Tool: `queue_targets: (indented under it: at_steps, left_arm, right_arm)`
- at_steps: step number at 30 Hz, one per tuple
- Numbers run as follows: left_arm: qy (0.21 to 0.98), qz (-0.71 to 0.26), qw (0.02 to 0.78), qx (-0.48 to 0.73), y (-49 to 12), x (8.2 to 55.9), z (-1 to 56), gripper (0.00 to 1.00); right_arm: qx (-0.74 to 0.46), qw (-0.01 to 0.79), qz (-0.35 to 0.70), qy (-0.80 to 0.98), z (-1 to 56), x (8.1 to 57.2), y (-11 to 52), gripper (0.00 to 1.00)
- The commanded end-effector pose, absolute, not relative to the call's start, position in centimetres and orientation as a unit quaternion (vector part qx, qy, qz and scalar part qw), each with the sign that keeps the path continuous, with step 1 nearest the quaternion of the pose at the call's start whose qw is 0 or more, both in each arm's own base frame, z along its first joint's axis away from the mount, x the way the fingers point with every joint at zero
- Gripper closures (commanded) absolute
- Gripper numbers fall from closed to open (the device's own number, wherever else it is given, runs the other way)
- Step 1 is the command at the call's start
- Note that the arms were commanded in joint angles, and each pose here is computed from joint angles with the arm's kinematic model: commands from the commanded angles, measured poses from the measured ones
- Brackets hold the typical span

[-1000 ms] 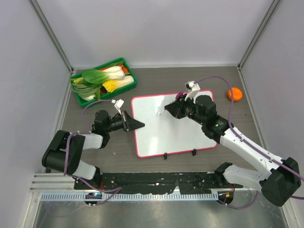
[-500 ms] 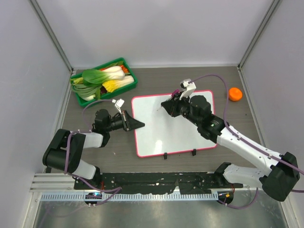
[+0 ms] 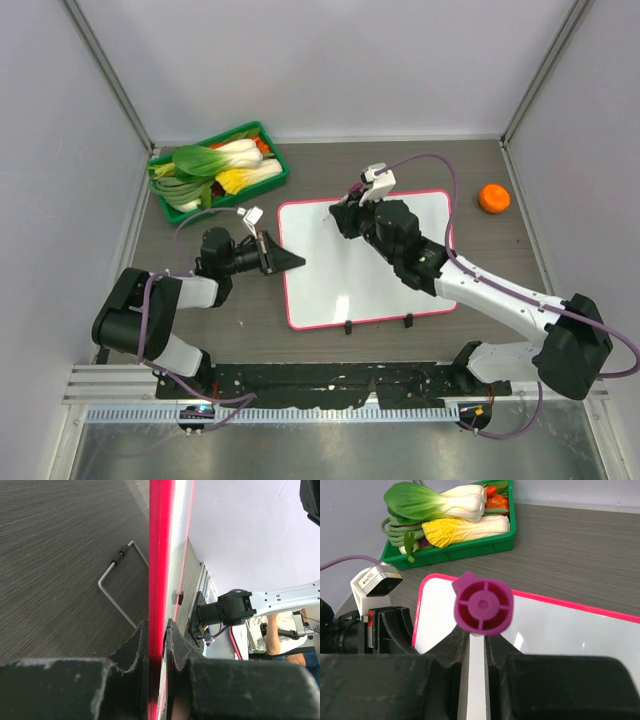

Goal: Write a sentence on the whiteboard

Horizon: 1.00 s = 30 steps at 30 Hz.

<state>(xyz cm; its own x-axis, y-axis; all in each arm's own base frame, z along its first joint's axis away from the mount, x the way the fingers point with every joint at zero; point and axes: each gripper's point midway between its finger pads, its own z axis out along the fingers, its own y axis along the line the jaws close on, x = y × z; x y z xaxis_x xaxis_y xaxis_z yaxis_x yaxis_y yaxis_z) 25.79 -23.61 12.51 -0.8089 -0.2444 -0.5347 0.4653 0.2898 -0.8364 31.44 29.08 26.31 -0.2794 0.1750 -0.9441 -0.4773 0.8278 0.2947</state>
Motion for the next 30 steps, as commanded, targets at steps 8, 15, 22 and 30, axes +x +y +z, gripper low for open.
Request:
queue_targets:
  at_steps: [8, 15, 22, 30]
  left_arm:
    - [0.805, -0.525, 0.273, 0.045, -22.6, 26.0, 6.7, 1.0]
    - [0.805, -0.525, 0.273, 0.045, -22.5, 25.9, 6.7, 1.0]
    - [0.804, -0.526, 0.273, 0.046, -22.6, 25.9, 6.8, 1.0]
    - [0.804, -0.528, 0.27, 0.045, -22.6, 25.8, 6.7, 1.0]
  right_arm:
    - [-0.071, 0.648, 0.288, 0.701, 30.6, 33.2, 30.2, 0.99]
    - [-0.064, 0.651, 0.276, 0.705, 30.0, 34.2, 30.6, 0.99]
    - [-0.064, 0.645, 0.266, 0.713, 28.9, 34.9, 31.1, 0.99]
    - [-0.065, 0.634, 0.248, 0.73, 26.8, 34.9, 30.7, 0.99]
